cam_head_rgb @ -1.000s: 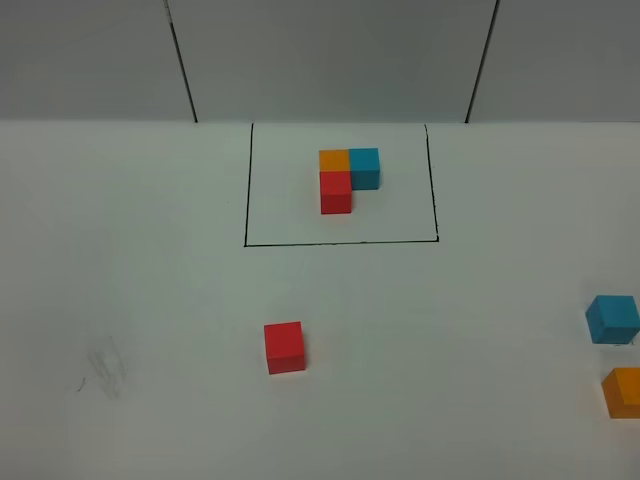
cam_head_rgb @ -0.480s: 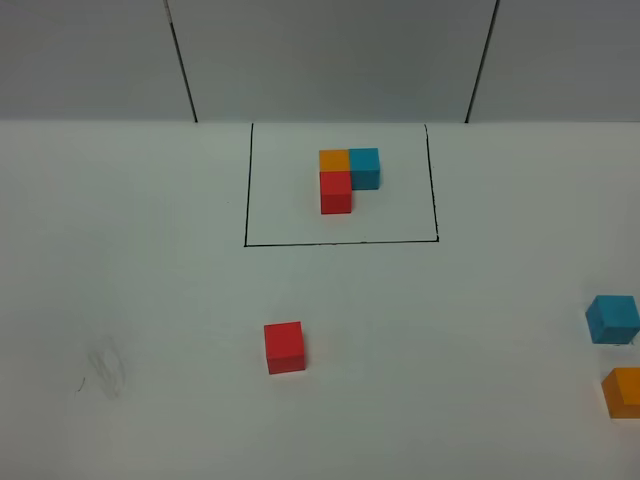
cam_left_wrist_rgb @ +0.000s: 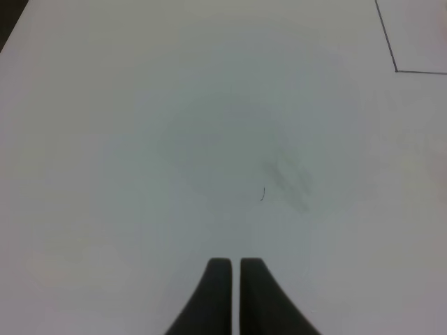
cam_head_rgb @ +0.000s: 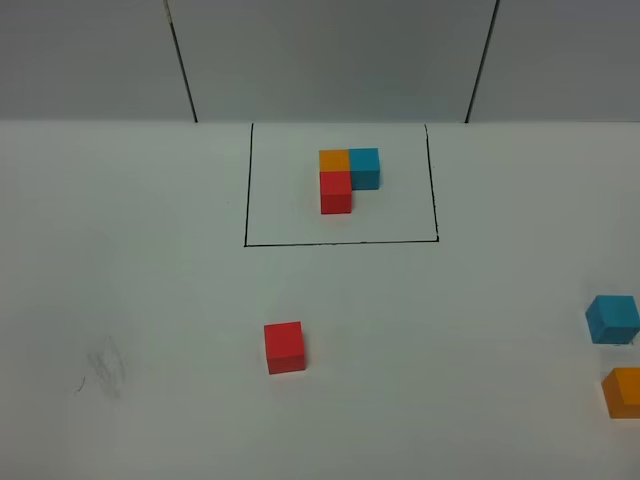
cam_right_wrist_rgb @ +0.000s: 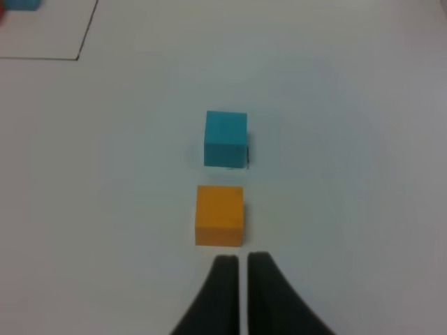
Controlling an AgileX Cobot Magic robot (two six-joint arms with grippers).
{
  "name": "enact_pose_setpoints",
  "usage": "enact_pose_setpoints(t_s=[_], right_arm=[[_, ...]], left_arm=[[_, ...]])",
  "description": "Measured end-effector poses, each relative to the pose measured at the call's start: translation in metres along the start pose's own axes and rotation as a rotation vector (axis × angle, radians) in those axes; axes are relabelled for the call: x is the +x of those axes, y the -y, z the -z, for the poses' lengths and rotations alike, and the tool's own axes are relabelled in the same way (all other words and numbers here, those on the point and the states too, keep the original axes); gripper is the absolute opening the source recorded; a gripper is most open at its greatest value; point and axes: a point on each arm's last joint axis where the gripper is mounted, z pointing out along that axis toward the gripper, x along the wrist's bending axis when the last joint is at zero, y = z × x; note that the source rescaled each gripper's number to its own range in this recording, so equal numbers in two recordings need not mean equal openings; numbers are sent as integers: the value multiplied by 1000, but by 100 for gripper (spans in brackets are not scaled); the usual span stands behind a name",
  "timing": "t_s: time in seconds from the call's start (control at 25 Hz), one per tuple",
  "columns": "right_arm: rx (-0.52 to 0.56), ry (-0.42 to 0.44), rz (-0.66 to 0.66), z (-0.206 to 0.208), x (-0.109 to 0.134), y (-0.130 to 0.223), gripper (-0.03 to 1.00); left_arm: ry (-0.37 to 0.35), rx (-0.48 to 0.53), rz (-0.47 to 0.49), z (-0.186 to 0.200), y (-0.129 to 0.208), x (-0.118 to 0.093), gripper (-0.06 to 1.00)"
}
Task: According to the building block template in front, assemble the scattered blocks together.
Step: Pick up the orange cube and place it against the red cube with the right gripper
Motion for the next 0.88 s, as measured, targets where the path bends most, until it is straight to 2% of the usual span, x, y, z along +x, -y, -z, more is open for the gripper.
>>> enact_pose_setpoints(t_s=[0.24,0.4,0.56,0.76,0.8,0.88], right_arm=[[0,0,0,0,0,0,1],[0,0,3,0,0,0,13],[0,0,7,0,0,0,42],[-16,0,-1,4,0,-3,89],[-28,0,-13,7,0,-5,95],[-37,0,-28,12,-1,-11,100]], left_arm=[[0,0,0,0,0,0,0],[0,0,0,0,0,0,0],[0,0,0,0,0,0,0],[0,0,0,0,0,0,0],[0,0,0,0,0,0,0],[0,0,0,0,0,0,0]])
